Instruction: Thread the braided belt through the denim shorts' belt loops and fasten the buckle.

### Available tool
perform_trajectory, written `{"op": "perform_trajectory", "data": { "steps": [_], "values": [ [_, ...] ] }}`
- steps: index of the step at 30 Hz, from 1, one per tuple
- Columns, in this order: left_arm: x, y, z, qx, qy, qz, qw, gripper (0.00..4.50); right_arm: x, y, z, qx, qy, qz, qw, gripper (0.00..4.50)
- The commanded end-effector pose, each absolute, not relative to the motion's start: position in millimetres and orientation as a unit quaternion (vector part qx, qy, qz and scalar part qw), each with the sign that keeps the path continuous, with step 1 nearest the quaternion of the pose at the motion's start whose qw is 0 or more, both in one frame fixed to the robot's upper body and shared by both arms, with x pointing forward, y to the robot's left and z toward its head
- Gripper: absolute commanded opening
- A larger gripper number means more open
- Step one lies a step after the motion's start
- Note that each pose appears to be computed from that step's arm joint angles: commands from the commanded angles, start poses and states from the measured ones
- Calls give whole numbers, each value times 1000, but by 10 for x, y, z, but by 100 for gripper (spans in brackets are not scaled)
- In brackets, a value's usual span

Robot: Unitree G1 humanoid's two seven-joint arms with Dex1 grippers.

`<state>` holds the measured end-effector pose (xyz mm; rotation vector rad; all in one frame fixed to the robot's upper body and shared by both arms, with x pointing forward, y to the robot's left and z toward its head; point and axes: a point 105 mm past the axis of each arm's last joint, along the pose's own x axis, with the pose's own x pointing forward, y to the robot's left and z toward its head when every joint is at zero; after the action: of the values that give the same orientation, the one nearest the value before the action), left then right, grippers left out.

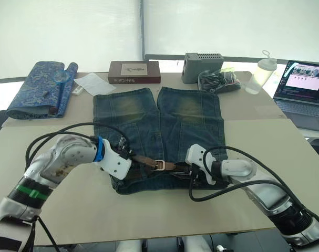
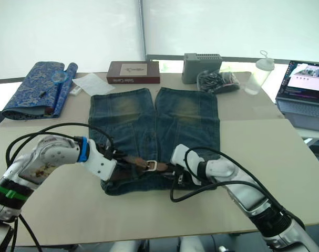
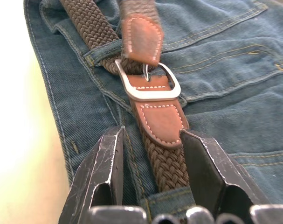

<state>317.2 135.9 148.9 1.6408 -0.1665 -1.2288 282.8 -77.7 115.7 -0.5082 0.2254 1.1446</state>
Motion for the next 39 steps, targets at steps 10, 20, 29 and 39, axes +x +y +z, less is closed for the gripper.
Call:
{"op": "perform_trajectory", "data": {
  "steps": [10,20,29,39],
  "values": [
    [3272,1043,1583,716,-104,-546,423,0,2811,-700,1317,-232,68,518,820,213],
    [3307,904,1563,725,-95,-556,395,0,2817,-735,1330,-233,68,503,829,213],
    [3247,841,1428,705,-68,-565,423,0,2798,-806,1298,-243,78,493,832,213],
    [3071,733,1231,612,-62,-571,544,0,2755,-891,1165,-251,115,491,826,213]
  ]
}}
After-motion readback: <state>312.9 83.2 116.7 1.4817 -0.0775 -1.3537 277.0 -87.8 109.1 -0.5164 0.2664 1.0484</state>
